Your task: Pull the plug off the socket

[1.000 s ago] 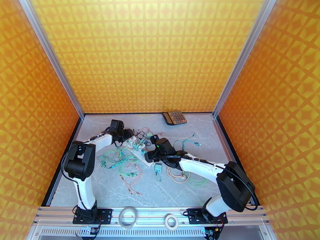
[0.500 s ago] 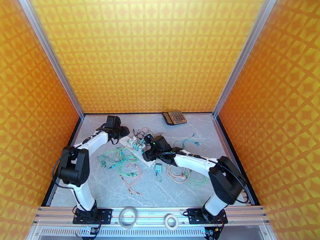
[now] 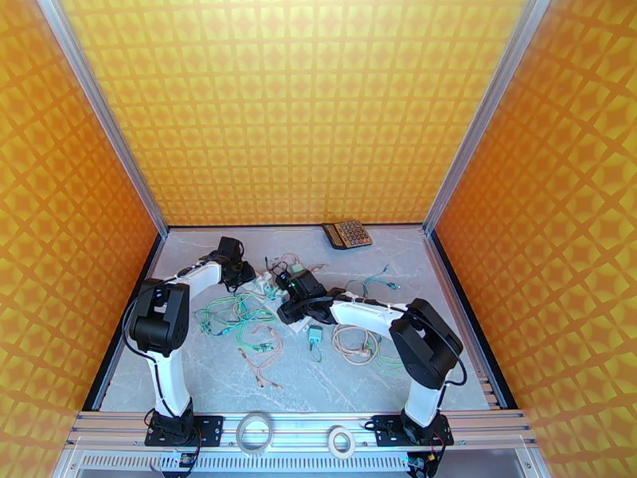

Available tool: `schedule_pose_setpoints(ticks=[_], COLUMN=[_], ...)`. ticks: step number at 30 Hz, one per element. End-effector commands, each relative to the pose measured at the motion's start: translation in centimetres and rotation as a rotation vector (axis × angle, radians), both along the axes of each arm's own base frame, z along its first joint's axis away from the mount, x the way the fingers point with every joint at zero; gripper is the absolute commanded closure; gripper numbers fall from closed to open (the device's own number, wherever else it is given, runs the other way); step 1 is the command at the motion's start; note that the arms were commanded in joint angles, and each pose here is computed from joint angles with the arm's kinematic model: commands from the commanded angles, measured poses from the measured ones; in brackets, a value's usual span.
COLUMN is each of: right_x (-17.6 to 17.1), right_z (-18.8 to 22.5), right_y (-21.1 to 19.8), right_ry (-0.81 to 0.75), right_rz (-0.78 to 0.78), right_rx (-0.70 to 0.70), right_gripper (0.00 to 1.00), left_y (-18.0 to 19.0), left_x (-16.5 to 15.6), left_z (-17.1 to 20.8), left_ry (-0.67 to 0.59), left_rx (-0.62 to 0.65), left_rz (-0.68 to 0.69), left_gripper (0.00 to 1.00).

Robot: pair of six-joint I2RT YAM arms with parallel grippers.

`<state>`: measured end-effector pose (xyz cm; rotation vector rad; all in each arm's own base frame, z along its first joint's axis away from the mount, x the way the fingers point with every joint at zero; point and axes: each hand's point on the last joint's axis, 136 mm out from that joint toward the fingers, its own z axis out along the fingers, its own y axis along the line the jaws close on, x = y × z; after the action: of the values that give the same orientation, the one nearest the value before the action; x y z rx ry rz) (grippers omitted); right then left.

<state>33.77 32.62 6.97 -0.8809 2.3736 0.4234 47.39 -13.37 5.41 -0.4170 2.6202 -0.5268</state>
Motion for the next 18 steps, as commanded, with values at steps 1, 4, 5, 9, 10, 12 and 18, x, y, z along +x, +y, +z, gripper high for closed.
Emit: schedule_pose_setpoints(ticks=[1,4,5,9,10,12,18], right_x=[0.6,0.8,0.9,1.0,0.9,0.9,0.5], right_z=[-0.1,-0.3,-0.3,0.0,0.1,0.3,1.8], right_y=[0.3,0.2,0.2,0.6,0.7,1.0,1.4], right_ry=[-0.023,-0.028,-0.031,-0.043,-0.041,-0.043,-0.061], right_rz=[0.015,0.019,0.019,0.030,0.036,0.045,0.054], right_rx=[-0.039,-0.055,-0.056,-0.045,-0.042,-0.036,-0.004], right_gripper=[0.43,0.50,0.55,0.68,0.72,0.78,0.90], left_y=[0.5,0.6,0.6,0.6,0.6,0.6,0.7], left_x=[-1.4,-1.6,-1.6,-1.8,-1.8,-2.0,-2.2], left_z=[-2.3,-2.5,-2.5,-2.9,-3.0,-3.2,-3.6], left_ry=[0.097,0.109,0.112,0.130,0.135,0.148,0.166], left_rx=[0.016,0.017,0.017,0.017,0.018,0.020,0.021], left_rz=[0.022,0.026,0.026,0.031,0.033,0.034,0.040], left_gripper=[0.78,0.77,0.77,0.78,0.78,0.78,0.78])
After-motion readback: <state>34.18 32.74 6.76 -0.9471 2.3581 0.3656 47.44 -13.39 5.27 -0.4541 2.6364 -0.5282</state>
